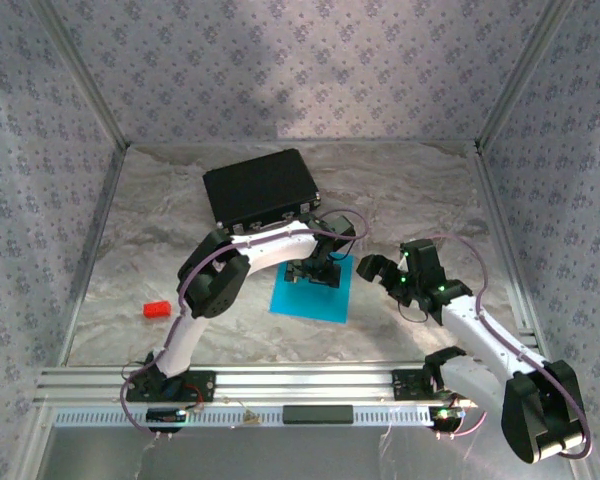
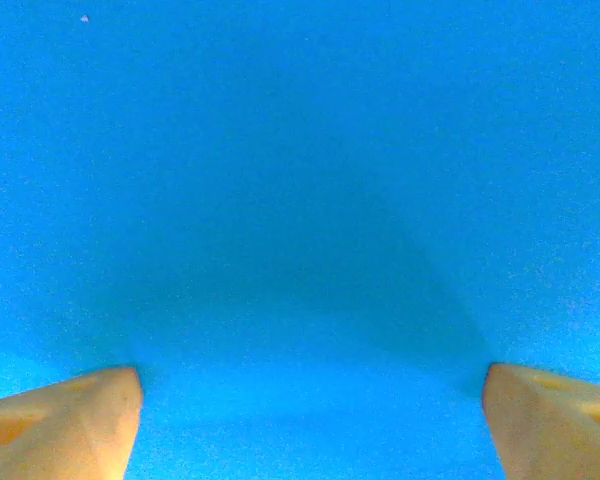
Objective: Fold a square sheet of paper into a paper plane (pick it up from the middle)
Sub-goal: First fold the square sheet of paper in half at the center of the table.
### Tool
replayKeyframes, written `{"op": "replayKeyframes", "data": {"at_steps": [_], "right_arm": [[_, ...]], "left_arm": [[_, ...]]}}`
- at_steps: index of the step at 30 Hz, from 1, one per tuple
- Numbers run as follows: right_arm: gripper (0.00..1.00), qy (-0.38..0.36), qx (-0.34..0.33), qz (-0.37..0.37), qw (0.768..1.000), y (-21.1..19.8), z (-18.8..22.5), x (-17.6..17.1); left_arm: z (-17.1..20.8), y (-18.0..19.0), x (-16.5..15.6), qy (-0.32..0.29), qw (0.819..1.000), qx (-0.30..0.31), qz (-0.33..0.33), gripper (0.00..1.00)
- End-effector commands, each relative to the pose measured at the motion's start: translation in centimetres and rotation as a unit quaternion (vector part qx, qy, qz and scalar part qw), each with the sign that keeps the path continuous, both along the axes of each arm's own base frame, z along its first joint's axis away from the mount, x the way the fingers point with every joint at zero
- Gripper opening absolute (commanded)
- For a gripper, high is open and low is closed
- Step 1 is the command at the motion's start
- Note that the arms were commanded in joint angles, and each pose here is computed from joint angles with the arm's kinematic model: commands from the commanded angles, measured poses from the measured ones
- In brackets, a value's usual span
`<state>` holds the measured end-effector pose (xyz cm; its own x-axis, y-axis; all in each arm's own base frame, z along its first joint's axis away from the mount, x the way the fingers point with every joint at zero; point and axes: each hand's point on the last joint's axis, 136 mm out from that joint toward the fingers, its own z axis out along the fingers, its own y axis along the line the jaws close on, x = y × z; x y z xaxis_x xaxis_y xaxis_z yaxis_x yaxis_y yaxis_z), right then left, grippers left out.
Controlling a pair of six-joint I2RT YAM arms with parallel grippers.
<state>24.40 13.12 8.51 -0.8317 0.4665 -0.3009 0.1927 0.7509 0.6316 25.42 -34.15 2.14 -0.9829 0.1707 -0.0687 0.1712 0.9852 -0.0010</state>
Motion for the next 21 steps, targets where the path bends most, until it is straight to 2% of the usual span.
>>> {"op": "replayKeyframes", "data": {"at_steps": [1,11,21], "right_arm": [[0.99,0.018,-0.004,0.005,1.0,-0.2,-0.8,-0.7],[0.99,0.026,-0.008,0.003,1.0,-0.3,-1.3,-1.0],[0.99,0.024,-0.007,-0.001,1.0,-0.5,-1.2,-1.0]], "left_arm": [[-1.8,0.4,-0.9,0.019,1.0,0.019,0.004,0.89],[-3.6,1.0,-1.4,0.03,0.999,0.028,0.011,0.87],[-3.1,1.0,-1.3,0.024,0.999,0.024,0.01,0.86]]}}
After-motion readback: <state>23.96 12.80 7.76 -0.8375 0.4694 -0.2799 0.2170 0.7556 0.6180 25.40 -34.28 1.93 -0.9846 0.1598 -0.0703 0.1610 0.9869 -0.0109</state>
